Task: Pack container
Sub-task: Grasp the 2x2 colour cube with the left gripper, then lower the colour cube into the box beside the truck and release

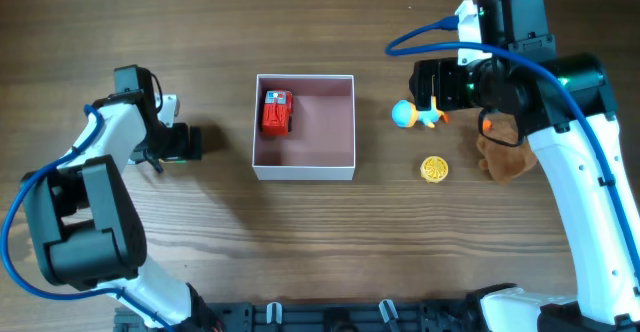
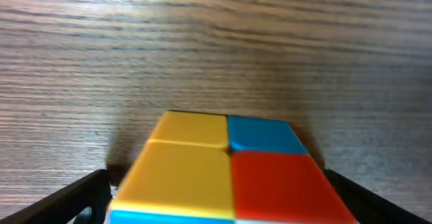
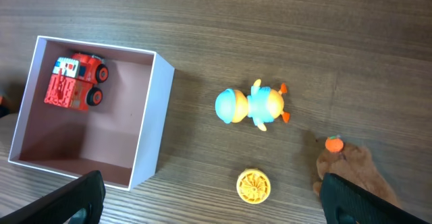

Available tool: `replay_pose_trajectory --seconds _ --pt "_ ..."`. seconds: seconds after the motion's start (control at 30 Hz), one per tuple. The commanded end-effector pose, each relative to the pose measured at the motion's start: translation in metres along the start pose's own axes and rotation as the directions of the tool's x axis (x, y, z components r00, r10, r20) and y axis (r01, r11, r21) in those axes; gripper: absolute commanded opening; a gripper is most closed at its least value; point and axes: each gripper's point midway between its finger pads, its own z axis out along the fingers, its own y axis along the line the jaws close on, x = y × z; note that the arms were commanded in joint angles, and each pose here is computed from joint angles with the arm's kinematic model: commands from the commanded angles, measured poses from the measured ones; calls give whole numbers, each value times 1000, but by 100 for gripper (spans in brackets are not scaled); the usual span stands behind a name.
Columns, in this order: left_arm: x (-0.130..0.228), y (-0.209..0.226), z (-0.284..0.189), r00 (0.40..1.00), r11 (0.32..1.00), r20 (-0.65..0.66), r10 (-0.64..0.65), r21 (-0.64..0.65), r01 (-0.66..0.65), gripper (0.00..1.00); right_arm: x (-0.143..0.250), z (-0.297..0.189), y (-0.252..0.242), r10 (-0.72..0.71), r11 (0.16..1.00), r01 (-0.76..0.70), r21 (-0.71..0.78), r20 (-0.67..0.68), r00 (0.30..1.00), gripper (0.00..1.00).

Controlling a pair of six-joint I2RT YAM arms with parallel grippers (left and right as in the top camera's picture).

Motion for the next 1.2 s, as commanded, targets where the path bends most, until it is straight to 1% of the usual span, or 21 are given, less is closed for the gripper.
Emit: replay_pose_trajectory --seconds 0.0,0.03,0.1,0.17,0.23,0.3,0.37,0.47,0.5,0.57,0.6,0.67,0.73,0.83,0.9,1.0,1.07,1.17 --pt "3 -1 4 999 999 -11 -42 20 42 93 2 5 -1 -5 1000 5 5 -17 1000 100" --pt "4 -1 4 999 999 -14 -42 20 42 85 2 5 -1 -5 1000 5 5 -17 1000 100" --pt "5 -1 4 999 999 -20 -42 21 42 66 2 5 -1 -5 1000 5 5 -18 1000 100" --pt "7 -1 4 999 999 -25 -42 21 42 65 2 5 -2 -4 1000 5 5 -19 1000 100" --pt "7 -1 4 999 999 -26 -41 21 42 59 2 5 -2 -4 1000 5 5 -19 1000 100" --pt "7 -1 4 999 999 -26 -41 21 42 46 2 5 -2 -4 1000 5 5 -19 1000 100" --pt "5 -1 3 999 999 -21 -41 20 42 28 3 5 -2 -5 1000 5 6 -21 1000 100" --pt "1 0 -5 999 999 2 -42 18 42 28 3 5 -2 -4 1000 5 6 -20 1000 100" --pt "-3 1 -11 999 999 15 -42 16 42 25 2 5 -2 -5 1000 5 6 -18 1000 100" --pt "-10 1 -27 998 999 42 -42 14 42 12 2 5 -2 -5 1000 5 6 -18 1000 100" --pt "-12 1 -34 998 999 52 -47 14 47 11 2 5 -2 -5 1000 5 6 -18 1000 100" --pt "-21 -2 -67 995 999 98 -34 14 33 8 2 5 -2 -13 1000 13 6 -17 1000 100" --pt "-28 -12 -100 987 1000 161 -9 11 7 5 2 5 -3 -27 1000 28 14 -17 999 100" --pt "-38 -38 -154 958 999 285 27 18 -34 4 2 4 -6 -27 999 27 29 -17 999 100" --pt "-40 -67 -192 922 997 385 36 45 -58 4 1 3 -14 -17 997 18 77 -10 1000 100" --pt "-30 -132 -237 860 980 505 81 117 -161 4 -3 -6 -26 37 992 -41 121 31 999 100" --pt "-25 -173 -246 838 960 535 106 163 -226 4 -6 -17 -37 86 986 -94 134 70 994 100" --pt "-27 -212 -238 841 944 530 103 215 -252 4 -3 -33 -61 175 969 -191 156 107 979 100"
